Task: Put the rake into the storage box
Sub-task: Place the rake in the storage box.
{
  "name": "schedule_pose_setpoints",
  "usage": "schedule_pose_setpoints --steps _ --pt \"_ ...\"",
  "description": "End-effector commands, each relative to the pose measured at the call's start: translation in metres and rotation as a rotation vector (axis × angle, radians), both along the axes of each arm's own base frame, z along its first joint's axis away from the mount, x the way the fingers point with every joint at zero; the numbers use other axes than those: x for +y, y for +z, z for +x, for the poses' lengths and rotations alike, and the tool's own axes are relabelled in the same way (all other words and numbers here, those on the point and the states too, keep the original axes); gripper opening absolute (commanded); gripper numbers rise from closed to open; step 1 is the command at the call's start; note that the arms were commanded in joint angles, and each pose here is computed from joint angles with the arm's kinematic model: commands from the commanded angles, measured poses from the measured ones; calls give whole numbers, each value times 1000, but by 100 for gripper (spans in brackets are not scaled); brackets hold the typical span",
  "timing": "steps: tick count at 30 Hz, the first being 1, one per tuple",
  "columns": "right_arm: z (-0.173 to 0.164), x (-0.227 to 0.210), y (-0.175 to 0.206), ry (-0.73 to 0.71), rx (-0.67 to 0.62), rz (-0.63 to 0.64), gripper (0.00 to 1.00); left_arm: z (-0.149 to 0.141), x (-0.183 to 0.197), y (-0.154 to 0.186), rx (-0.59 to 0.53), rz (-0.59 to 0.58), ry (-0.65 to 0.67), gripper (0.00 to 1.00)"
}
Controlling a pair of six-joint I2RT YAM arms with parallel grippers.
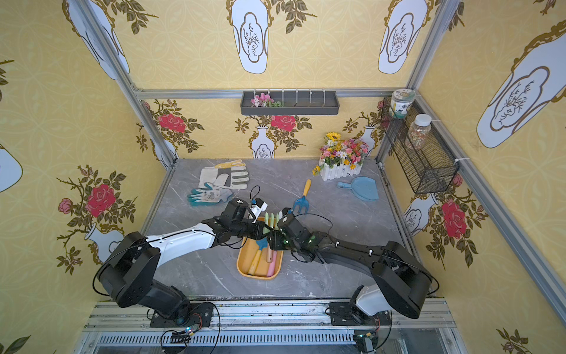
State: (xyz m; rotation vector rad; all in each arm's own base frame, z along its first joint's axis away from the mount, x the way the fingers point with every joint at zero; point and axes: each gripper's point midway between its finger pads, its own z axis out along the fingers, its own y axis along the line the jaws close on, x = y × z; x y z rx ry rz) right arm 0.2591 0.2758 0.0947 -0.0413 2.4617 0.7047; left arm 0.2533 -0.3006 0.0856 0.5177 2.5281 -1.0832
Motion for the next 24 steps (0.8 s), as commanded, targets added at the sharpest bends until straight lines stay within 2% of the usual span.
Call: schedule_pose_setpoints --steps 1,4,6,8,9,11,18,21,24 --pt "32 -52 12 -306 -134 -88 68 -42 16 -33 184 121 -63 7" --pt "36 -68 27 -367 -186 -112 74 -43 18 -38 189 144 -56 9" --pt "39 -75 39 -394 -221 -134 78 -44 16 -36 187 139 -62 16" --pt "42 -82 49 -422 -244 -156 85 -44 16 -36 185 137 -63 42" --pt "43 -86 50 -435 -246 -173 90 -43 15 -35 183 133 -65 47" --pt "47 -88 47 -434 -236 -192 91 -41 12 -29 167 118 -73 53" --pt "71 -94 10 -452 -69 -129 89 -15 -6 27 12 16 -63 56" --pt "87 -95 2 -444 -48 -187 88 3 -8 57 -86 -15 -6 56" --pt "105 -91 -3 -413 -26 -279 89 24 1 78 -181 -17 121 56"
